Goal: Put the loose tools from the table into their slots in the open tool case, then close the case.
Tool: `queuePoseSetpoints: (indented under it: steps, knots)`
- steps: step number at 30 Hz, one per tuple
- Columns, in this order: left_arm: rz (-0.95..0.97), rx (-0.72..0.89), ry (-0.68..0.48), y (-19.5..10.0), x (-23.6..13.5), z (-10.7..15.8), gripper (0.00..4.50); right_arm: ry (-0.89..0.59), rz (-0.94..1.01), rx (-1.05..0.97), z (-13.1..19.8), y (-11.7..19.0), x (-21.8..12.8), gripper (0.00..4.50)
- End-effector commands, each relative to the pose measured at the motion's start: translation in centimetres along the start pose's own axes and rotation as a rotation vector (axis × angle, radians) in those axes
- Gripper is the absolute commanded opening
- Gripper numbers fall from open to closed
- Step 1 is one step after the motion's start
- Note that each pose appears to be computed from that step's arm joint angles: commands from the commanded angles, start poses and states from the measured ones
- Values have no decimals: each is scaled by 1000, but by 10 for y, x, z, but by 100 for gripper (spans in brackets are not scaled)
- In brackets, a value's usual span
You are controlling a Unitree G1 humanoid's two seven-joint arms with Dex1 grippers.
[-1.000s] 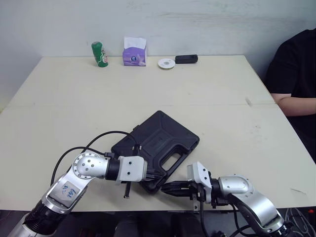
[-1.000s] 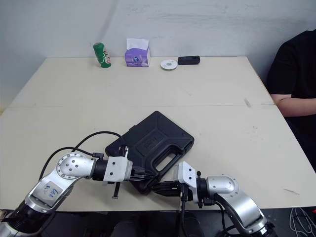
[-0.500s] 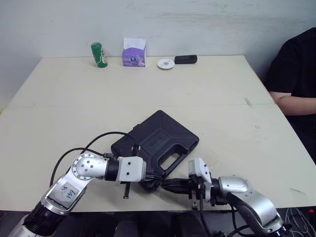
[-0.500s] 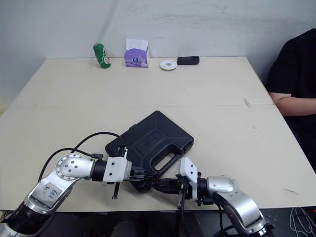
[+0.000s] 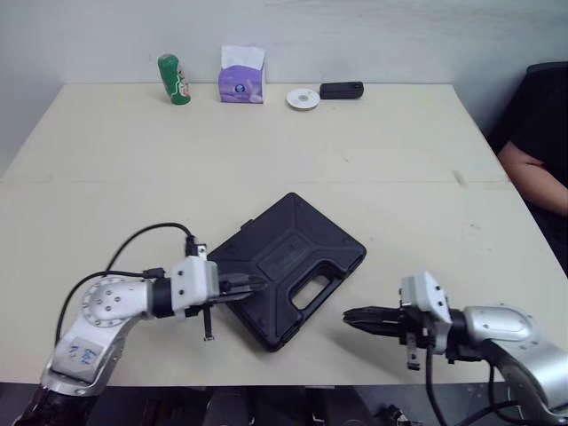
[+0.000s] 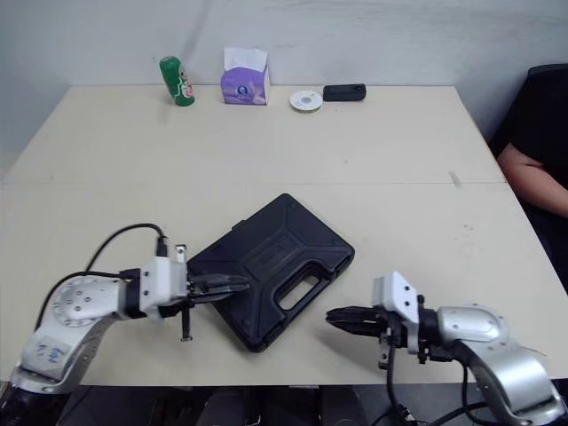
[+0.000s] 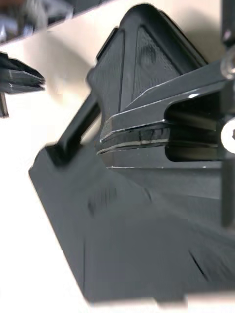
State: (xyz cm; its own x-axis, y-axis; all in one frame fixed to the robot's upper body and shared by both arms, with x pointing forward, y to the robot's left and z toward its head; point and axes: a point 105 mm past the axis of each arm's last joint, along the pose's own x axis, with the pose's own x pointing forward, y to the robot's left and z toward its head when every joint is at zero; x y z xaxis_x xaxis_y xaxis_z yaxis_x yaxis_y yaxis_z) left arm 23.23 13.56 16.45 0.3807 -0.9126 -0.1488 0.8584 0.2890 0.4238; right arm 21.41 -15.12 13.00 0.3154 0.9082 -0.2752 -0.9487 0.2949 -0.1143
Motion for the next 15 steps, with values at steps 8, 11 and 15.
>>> queuePoseSetpoints:
  steps: [8,11,15]
  knots:
    - [535,-176,372,29,-135,-36,424,143,-401,-361,26,-91,-113,318]
    - [656,-223,456,28,-177,-45,450,222,-466,-423,32,-113,-142,446]
    - [758,-213,556,27,-215,-58,450,257,-521,-469,42,-134,-161,446]
